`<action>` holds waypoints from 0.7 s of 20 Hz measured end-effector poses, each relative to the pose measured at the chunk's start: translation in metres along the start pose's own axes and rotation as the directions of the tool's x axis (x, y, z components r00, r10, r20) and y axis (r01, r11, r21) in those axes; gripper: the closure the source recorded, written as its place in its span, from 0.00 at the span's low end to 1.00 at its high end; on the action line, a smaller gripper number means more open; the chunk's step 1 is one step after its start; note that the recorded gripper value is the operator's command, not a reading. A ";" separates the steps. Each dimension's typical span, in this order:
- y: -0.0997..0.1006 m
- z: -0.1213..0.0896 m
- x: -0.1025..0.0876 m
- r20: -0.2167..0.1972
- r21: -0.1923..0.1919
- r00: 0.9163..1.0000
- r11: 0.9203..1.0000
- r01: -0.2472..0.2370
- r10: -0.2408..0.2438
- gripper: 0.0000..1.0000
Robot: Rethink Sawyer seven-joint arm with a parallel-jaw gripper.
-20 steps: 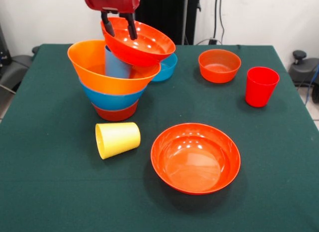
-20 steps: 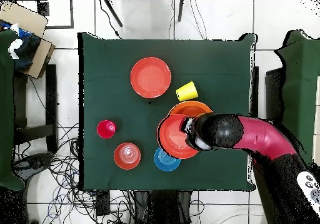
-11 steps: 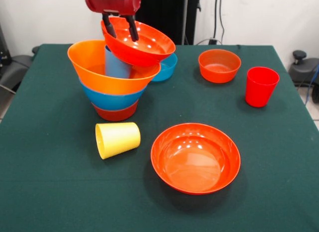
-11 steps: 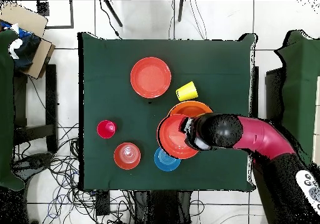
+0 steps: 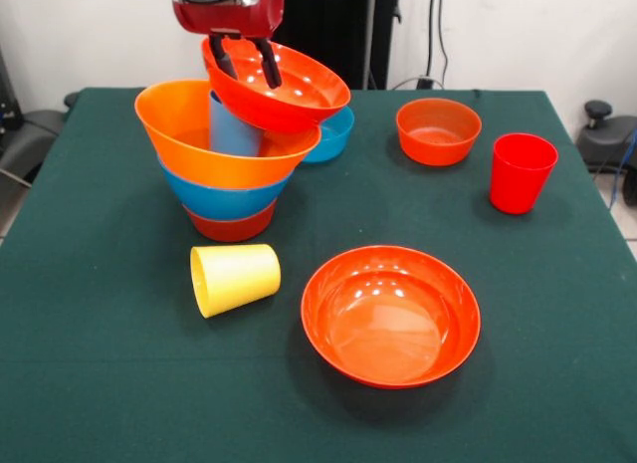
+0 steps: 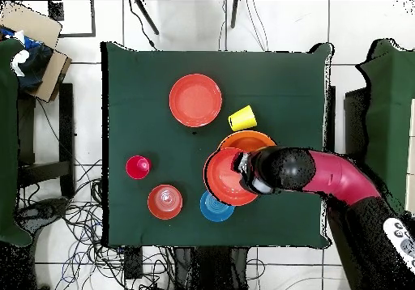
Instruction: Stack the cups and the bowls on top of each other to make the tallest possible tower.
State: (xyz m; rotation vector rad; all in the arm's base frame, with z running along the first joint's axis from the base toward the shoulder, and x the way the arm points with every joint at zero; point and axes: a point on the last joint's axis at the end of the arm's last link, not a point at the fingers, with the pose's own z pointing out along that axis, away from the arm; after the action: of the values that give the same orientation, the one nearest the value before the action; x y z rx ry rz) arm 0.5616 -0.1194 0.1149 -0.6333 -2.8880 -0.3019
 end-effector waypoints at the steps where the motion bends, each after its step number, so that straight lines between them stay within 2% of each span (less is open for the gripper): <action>1: -0.001 0.001 0.000 -0.002 -0.005 1.000 1.000 -0.001 0.001 0.00; 14: -0.006 0.014 0.003 -0.021 -0.008 1.000 1.000 0.013 -0.013 0.00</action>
State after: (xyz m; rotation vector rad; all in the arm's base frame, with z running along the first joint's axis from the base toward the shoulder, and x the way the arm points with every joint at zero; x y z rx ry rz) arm 0.5546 -0.1204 0.1007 -0.6087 -2.8733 -0.3202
